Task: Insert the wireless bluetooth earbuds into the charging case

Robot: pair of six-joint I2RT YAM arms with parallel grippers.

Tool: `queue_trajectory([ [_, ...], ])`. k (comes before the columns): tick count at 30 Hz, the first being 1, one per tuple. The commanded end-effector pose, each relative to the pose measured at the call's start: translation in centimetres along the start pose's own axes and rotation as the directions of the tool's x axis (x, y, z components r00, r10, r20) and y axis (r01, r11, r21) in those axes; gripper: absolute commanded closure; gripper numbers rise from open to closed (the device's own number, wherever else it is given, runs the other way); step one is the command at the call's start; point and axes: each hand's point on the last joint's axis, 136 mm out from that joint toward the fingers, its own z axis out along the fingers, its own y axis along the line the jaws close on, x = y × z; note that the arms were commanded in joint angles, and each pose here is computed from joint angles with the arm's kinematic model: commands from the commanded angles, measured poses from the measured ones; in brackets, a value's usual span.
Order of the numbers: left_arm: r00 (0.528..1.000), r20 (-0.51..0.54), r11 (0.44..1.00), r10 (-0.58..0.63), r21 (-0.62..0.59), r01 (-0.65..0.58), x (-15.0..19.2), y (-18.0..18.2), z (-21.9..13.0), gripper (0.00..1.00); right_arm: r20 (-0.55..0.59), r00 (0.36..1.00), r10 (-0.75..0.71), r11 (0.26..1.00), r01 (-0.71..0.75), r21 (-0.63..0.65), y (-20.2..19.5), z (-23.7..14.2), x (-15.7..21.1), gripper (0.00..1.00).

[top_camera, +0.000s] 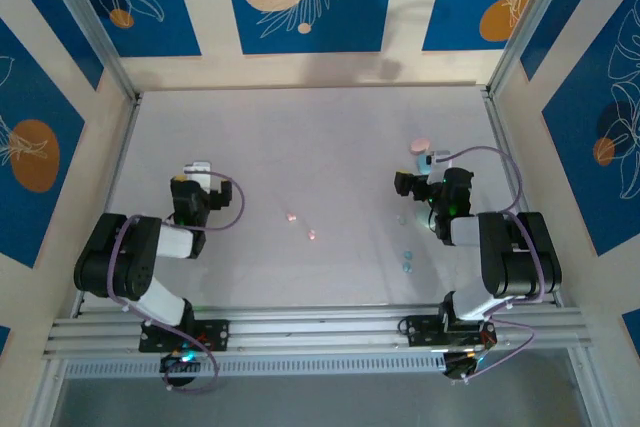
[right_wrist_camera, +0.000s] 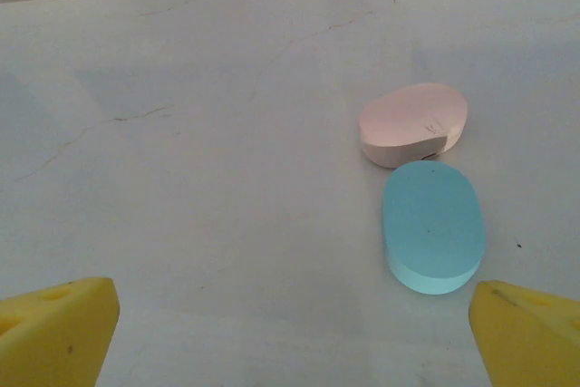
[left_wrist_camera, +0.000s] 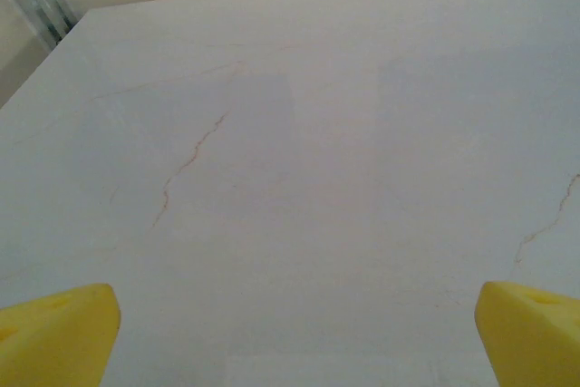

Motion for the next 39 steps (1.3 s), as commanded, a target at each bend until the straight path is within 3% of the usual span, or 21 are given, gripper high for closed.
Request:
queue_trajectory([
  [1,0.999,0.039,1.000,-0.011,0.006,0.011,-1.40,0.13,0.27,0.00,0.026,0.999,-0.021,1.000,0.021,-0.014,0.23,0.21,-1.13,0.01],
  [39,0.999,0.037,1.000,-0.010,0.008,0.010,-1.34,0.10,0.27,0.00,0.028,0.999,-0.017,1.000,0.018,-0.016,0.22,0.14,-1.30,0.01],
])
